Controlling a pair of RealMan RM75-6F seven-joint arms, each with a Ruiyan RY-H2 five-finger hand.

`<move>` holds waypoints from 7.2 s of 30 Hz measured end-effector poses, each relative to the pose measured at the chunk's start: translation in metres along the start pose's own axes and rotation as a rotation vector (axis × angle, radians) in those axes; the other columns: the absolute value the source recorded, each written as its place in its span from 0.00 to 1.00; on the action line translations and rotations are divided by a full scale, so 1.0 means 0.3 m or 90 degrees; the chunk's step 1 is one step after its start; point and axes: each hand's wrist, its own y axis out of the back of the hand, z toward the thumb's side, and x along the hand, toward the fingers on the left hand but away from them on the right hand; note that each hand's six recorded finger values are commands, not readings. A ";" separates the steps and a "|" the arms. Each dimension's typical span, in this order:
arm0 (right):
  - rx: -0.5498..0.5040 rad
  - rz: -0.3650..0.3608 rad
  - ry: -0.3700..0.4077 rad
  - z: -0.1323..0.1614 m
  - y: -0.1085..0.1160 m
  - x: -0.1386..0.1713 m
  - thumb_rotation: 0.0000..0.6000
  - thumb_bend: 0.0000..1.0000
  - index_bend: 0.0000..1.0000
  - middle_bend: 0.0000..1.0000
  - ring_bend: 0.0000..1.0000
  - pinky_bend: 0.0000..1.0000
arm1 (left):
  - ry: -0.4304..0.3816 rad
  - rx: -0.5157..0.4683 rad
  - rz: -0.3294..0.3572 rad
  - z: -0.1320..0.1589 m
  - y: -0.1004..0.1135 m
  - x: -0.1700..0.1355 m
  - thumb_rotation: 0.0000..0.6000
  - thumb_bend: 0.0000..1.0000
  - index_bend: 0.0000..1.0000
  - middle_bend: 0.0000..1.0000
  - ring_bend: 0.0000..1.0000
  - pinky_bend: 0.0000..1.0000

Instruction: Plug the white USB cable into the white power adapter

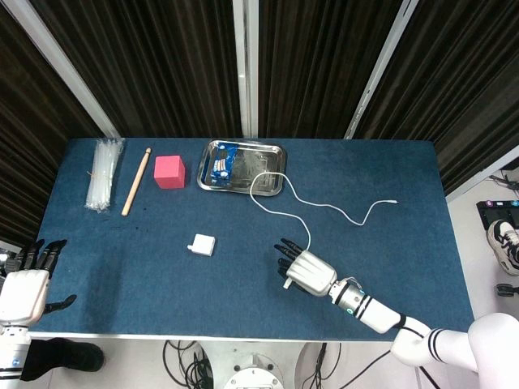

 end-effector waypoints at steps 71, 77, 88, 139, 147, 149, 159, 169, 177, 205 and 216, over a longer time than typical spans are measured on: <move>0.048 -0.135 -0.208 -0.285 0.311 0.210 1.00 0.34 0.58 0.50 0.30 0.11 | -0.375 0.066 -0.277 0.807 -0.291 0.586 1.00 0.29 0.26 0.20 0.06 0.00; 0.046 -0.133 -0.209 -0.286 0.304 0.209 1.00 0.34 0.58 0.51 0.31 0.11 | -0.375 0.060 -0.274 0.807 -0.294 0.587 1.00 0.29 0.30 0.24 0.09 0.00; 0.011 -0.135 -0.208 -0.257 0.289 0.186 1.00 0.35 0.58 0.51 0.31 0.14 | -0.348 0.020 -0.258 0.795 -0.290 0.599 1.00 0.30 0.45 0.47 0.32 0.02; -0.154 -0.087 -0.359 -0.039 0.328 -0.359 1.00 0.35 0.59 0.50 0.32 0.16 | -0.161 -0.060 -0.213 1.069 -0.047 0.582 1.00 0.27 0.47 0.53 0.43 0.17; -0.170 -0.097 -0.369 -0.031 0.334 -0.383 1.00 0.35 0.59 0.51 0.32 0.16 | -0.156 -0.066 -0.210 1.122 -0.044 0.580 1.00 0.27 0.47 0.54 0.44 0.17; -0.174 -0.099 -0.370 -0.027 0.334 -0.387 1.00 0.35 0.59 0.51 0.32 0.16 | -0.155 -0.069 -0.210 1.136 -0.041 0.580 1.00 0.27 0.47 0.54 0.44 0.17; -0.194 -0.112 -0.382 -0.028 0.336 -0.395 1.00 0.35 0.59 0.51 0.32 0.16 | -0.157 -0.069 -0.205 1.168 -0.036 0.576 1.00 0.27 0.47 0.54 0.44 0.17; -0.201 -0.115 -0.385 -0.030 0.333 -0.399 1.00 0.35 0.59 0.51 0.32 0.15 | -0.160 -0.065 -0.203 1.190 -0.032 0.572 1.00 0.27 0.47 0.54 0.44 0.18; -0.205 -0.117 -0.386 -0.028 0.331 -0.402 1.00 0.35 0.59 0.50 0.32 0.15 | -0.163 -0.062 -0.205 1.207 -0.035 0.568 1.00 0.27 0.47 0.54 0.44 0.18; -0.218 -0.114 -0.383 -0.012 0.313 -0.405 1.00 0.35 0.59 0.51 0.33 0.15 | -0.155 -0.051 -0.200 1.226 -0.037 0.578 1.00 0.27 0.47 0.54 0.44 0.18; -0.215 -0.111 -0.381 -0.002 0.307 -0.409 1.00 0.35 0.59 0.51 0.33 0.14 | -0.152 -0.045 -0.203 1.229 -0.041 0.581 1.00 0.27 0.47 0.54 0.44 0.18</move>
